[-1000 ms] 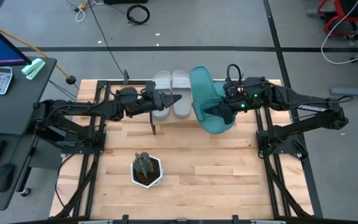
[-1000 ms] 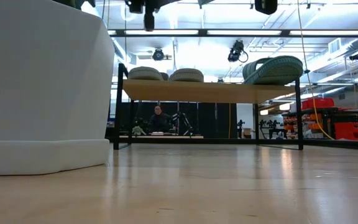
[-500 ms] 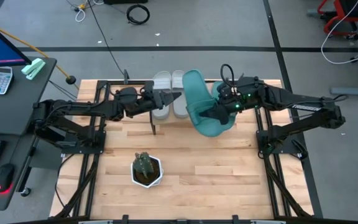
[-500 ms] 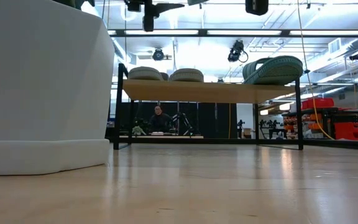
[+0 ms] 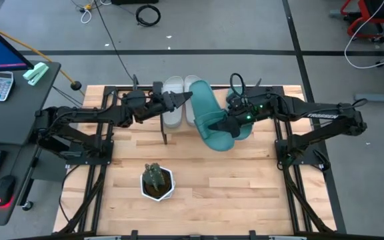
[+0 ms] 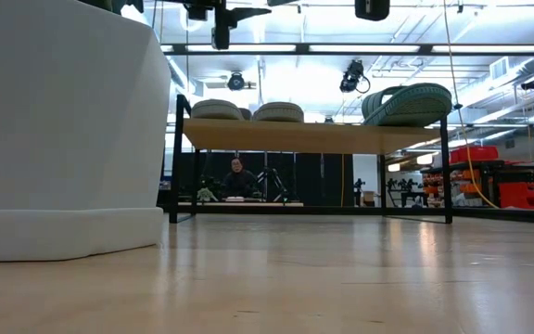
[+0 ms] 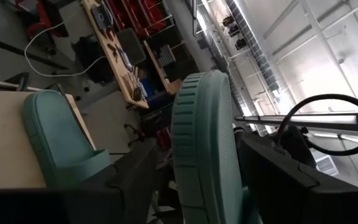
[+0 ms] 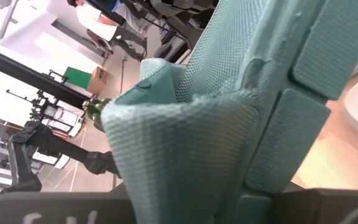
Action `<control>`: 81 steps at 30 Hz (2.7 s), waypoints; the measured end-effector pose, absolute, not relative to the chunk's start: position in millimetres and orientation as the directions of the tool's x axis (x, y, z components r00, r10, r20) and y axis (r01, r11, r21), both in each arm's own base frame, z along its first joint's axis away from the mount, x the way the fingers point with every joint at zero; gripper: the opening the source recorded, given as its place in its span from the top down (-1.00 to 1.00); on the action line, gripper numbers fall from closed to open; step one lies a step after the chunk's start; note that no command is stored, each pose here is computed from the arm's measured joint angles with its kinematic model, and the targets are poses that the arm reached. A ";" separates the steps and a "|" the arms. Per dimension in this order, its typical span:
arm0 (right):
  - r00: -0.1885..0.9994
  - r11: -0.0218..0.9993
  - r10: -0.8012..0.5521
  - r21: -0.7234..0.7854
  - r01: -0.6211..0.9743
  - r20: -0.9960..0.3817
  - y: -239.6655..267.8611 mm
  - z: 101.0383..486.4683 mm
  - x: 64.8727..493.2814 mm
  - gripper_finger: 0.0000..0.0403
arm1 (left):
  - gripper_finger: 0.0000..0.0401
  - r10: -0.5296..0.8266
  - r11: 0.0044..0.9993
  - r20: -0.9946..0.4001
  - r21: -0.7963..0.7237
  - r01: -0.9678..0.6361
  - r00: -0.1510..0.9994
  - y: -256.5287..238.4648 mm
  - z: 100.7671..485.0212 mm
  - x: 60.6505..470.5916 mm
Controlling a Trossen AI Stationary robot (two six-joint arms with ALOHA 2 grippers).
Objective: Pick and place slides into the shelf
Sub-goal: Put the green slides on the shelf
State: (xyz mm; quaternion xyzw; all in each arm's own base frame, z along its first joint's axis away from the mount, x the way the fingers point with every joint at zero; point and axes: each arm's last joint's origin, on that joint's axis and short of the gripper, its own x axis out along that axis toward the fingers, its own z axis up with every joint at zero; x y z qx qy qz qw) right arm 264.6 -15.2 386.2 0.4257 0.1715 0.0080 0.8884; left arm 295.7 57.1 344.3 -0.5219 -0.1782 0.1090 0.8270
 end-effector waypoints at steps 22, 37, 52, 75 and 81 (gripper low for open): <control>0.957 0.656 -0.068 0.710 0.255 -0.280 -33.4 386.4 268.5 0.48 | -0.15 0.321 0.367 0.185 -0.928 0.058 0.929 36.9 344.8 298.7; 0.952 0.644 -0.255 0.705 0.298 -0.170 -79.3 397.9 259.5 0.48 | -0.20 0.345 0.351 0.190 -0.934 0.061 0.919 17.6 345.7 299.6; 0.950 0.599 -0.297 0.756 0.266 -0.099 -83.2 404.7 259.4 0.48 | -0.24 0.402 0.364 0.262 -0.925 0.110 0.877 16.7 333.4 318.7; 0.957 0.553 -0.246 0.789 0.269 -0.154 -78.4 389.1 279.4 0.48 | -0.25 0.400 0.373 0.266 -0.921 0.109 0.877 18.1 324.7 326.9; 0.966 0.562 -0.227 0.793 0.236 -0.126 -73.0 390.6 283.7 0.48 | -0.21 0.413 0.374 0.252 -0.923 0.089 0.875 22.3 323.4 327.0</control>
